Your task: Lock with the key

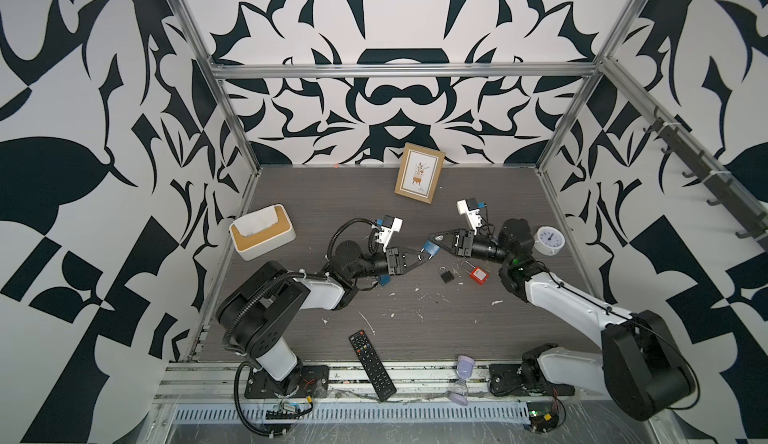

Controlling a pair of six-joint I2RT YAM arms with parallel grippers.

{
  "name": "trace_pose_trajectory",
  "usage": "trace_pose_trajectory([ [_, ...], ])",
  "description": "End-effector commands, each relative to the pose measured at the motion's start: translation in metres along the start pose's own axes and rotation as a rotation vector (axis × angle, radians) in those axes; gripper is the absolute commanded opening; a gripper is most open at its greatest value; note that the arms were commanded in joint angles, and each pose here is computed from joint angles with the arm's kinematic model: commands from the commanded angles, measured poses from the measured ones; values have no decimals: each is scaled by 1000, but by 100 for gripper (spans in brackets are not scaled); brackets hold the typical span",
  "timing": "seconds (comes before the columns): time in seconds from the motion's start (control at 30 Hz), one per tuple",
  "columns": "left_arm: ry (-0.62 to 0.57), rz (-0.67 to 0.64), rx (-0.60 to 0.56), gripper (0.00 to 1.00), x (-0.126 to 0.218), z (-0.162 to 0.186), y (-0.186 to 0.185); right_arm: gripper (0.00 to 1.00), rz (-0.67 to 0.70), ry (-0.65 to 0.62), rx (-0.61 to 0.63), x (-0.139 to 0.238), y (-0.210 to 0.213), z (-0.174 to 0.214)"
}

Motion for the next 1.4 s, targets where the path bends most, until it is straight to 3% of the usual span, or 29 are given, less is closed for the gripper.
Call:
trace_pose_trajectory([
  [0.0,33,62,-67,0,6,-1,-16,0,51,-117,49,13,2,-18],
  [0.4,40,60,-79,0,17,-12,-15,8,35,-43,36,14,10,-8],
  [1.03,52,9,4,0,22,-16,18,19,-13,31,20,21,20,9],
  [1.27,66,3,21,0,20,-15,27,19,-13,48,7,22,18,15],
  [1.37,53,-6,23,0,22,-19,29,12,-18,57,5,23,19,18],
])
Point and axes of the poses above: each gripper's point midway between its finger pads, its own x axis back along the fingers, its own y axis along the line the jaws close on, z = x × y, the point moved 5 cm from there along x, back along the fingers, and after that the axes turned 6 degrees about -x, right-handed, at the moved point
